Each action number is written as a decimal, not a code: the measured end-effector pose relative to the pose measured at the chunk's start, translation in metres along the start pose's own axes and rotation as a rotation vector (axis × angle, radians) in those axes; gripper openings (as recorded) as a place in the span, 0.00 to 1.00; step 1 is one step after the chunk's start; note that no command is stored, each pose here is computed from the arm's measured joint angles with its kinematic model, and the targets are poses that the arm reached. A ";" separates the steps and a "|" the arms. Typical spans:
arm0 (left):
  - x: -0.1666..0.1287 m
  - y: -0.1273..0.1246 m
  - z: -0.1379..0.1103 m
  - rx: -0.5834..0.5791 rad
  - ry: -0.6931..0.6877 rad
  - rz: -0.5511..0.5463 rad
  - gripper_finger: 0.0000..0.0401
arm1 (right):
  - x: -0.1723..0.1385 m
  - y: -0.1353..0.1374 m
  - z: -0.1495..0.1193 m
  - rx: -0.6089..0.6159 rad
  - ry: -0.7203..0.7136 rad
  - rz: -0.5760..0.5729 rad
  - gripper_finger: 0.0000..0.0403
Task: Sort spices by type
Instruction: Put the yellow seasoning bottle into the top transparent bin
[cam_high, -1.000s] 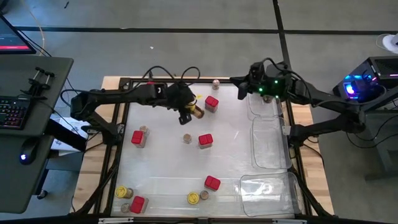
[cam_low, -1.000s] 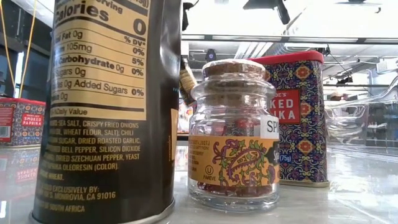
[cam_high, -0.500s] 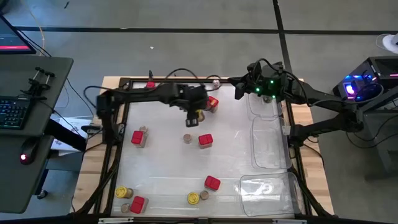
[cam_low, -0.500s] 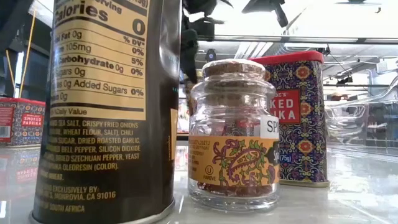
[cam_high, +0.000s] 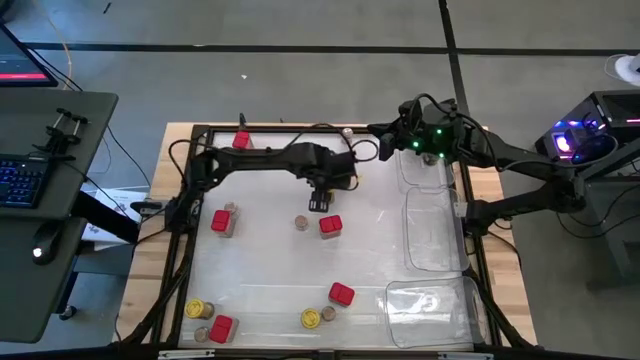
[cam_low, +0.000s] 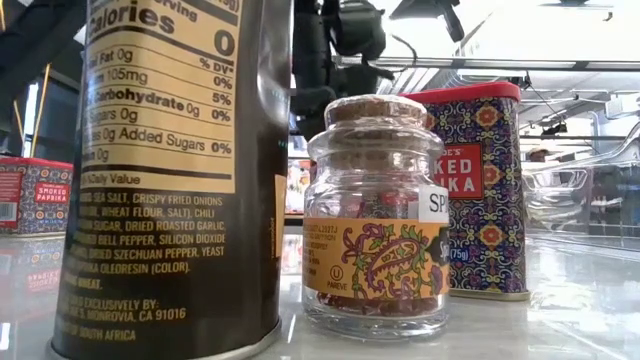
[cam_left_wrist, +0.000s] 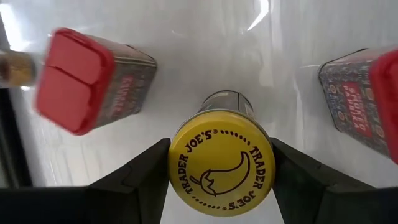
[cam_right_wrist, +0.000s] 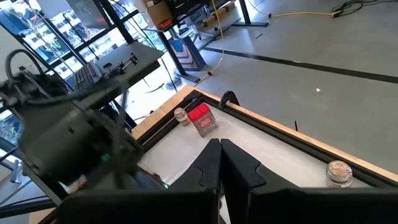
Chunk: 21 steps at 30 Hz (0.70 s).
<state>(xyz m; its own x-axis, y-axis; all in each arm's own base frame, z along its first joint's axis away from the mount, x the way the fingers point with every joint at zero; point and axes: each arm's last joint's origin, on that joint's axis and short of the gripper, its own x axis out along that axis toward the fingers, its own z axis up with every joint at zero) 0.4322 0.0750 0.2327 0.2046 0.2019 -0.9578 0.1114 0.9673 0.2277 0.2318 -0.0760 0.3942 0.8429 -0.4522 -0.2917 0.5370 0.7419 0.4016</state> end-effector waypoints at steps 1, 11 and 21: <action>0.002 -0.001 0.000 -0.005 0.004 -0.002 0.54 | 0.000 0.000 0.000 -0.001 0.000 0.000 0.00; 0.002 -0.003 0.001 0.012 -0.011 -0.045 0.54 | 0.000 0.000 0.000 -0.003 0.000 0.000 0.00; 0.002 -0.004 0.002 0.005 -0.017 -0.069 0.73 | 0.000 0.000 0.000 -0.003 0.000 0.000 0.00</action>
<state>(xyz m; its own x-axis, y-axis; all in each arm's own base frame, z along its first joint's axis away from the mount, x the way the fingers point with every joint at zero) 0.4337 0.0712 0.2298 0.2132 0.1321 -0.9680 0.1306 0.9781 0.1622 0.2318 -0.0759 0.3942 0.8431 -0.4519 -0.2916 0.5366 0.7435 0.3992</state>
